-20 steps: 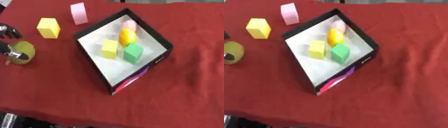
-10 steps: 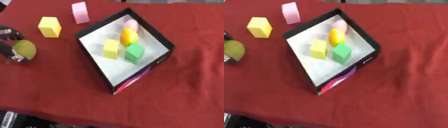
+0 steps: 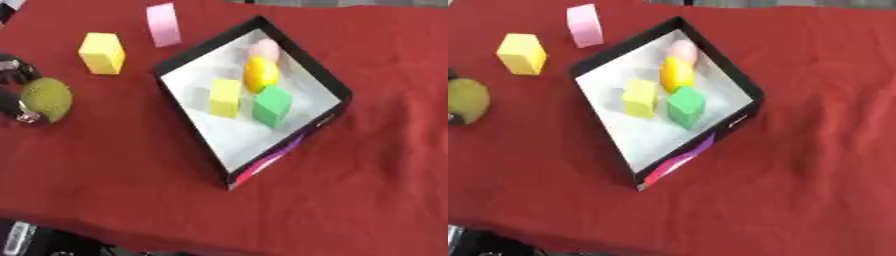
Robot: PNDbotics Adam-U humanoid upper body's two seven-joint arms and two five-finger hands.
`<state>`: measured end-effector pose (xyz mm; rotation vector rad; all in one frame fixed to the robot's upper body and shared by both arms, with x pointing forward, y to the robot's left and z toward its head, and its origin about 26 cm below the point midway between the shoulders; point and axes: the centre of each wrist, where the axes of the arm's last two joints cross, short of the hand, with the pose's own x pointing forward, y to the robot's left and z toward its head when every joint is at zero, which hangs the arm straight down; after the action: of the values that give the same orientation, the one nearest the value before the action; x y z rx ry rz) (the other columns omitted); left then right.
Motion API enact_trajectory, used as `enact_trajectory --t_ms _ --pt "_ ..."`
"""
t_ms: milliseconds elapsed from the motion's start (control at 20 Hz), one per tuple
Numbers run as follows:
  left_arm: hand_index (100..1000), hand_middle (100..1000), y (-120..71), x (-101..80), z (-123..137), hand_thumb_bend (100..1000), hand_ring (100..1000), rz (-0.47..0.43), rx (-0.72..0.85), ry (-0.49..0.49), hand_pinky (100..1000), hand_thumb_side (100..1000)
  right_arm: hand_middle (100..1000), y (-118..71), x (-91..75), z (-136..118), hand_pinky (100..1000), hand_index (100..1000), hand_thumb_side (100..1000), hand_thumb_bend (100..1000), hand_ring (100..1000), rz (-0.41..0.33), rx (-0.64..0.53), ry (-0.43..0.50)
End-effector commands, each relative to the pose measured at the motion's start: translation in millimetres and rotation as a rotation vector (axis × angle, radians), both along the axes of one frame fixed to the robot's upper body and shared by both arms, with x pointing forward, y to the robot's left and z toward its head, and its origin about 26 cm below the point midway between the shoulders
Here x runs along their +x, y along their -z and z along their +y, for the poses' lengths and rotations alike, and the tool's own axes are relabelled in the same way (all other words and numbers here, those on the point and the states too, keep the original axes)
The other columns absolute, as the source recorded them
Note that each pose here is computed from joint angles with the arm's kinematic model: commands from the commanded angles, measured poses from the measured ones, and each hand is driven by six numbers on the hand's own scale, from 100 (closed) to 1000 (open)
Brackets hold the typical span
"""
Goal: Pick up objects on the table and place them in the box.
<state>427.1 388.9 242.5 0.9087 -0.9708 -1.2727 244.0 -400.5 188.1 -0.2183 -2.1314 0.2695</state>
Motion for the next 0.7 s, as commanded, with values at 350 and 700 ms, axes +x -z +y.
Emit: enact_trajectory --t_ms 350,700 --pt "486 468 -44.8 -22.5 -12 360 579 -0.261 0.016 0.039 582 100 651 -8.8 -2.0 1 944 889 523 100 680 -0.021 -0.035 -0.002" --pt "473 456 -89.8 -31.2 -80 263 562 -0.49 -0.041 0.338 572 100 650 -13.3 -2.2 -1 944 889 523 100 680 -0.031 -0.035 -0.01"
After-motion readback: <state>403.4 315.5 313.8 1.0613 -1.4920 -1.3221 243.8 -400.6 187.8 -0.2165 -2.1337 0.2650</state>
